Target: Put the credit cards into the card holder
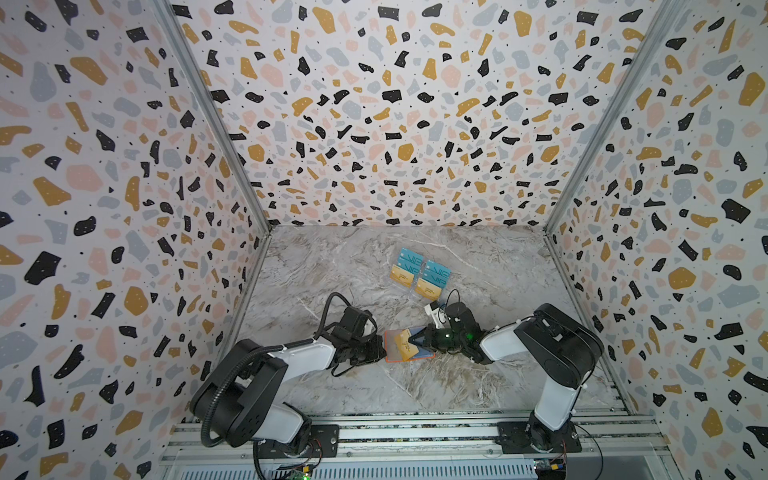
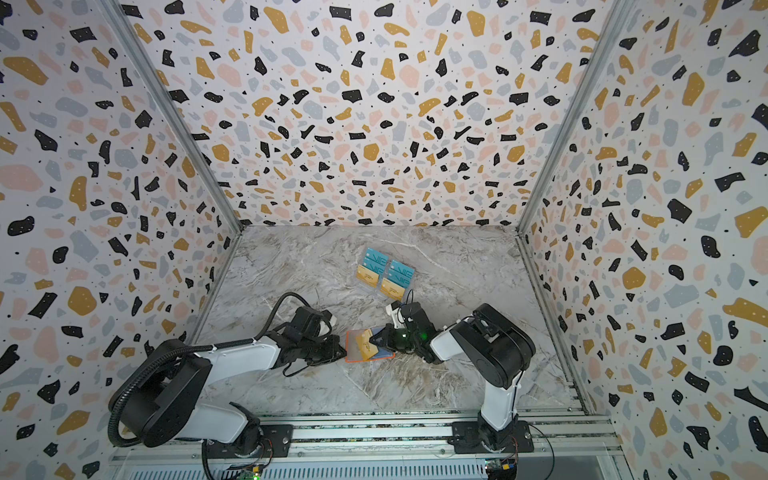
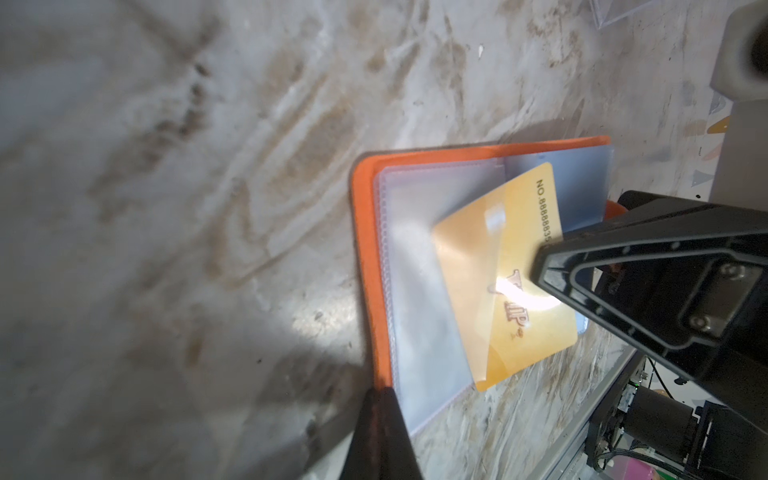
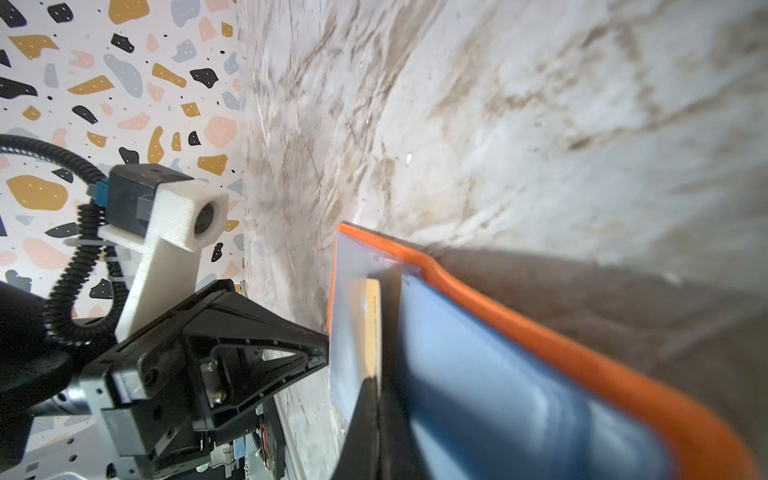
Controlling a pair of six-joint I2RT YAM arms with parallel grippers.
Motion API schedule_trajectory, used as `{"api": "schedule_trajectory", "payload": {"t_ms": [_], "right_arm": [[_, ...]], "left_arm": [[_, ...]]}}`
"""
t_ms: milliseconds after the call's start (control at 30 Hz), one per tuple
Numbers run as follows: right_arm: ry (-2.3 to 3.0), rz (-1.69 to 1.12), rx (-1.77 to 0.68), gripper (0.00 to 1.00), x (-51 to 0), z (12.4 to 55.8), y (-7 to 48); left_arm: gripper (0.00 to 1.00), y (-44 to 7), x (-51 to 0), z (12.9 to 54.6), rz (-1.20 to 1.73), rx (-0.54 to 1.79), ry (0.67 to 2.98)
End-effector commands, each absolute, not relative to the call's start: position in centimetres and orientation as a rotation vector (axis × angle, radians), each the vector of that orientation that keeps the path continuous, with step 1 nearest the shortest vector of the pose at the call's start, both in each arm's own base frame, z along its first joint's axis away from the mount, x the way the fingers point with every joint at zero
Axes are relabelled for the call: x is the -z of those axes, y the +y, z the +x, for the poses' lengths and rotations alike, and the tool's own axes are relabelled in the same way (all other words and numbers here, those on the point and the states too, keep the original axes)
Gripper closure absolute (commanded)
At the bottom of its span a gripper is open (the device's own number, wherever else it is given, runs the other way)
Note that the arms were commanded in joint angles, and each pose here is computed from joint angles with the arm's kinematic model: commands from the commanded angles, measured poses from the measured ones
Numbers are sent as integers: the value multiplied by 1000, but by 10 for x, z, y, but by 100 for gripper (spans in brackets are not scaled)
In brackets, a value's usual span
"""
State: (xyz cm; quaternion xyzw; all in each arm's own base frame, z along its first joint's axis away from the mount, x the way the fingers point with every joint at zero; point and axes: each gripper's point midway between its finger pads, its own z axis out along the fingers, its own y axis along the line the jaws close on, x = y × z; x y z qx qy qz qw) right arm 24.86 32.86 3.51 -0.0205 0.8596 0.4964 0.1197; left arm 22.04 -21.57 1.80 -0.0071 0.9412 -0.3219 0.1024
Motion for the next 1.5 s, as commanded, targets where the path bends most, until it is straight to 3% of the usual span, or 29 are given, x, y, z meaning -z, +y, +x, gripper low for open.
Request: {"api": "schedule_trajectory", "payload": {"t_ms": [0,933,1100,1233,1333,1467], "right_arm": [[2542,8,-1377,100,-22,250,320],[2493,44,-1405,100,-19,243,340],[2576,-46,-1294,71,-10,232,338],[2617,-133,-1188,56,-12,228,331],[2642,-208,-1127,52,-14,228,330],[2673,-287,-1074,51,-14,228,331]], "left_arm": [[98,-211,-8,211,-29,912,2829],[98,-215,-10,212,-27,949,2826],[98,-221,-13,212,-25,997,2820],[92,-221,-16,216,-2,973,2822],[84,-220,-20,223,2,951,2812],[83,-222,-26,235,-3,944,2790]]}}
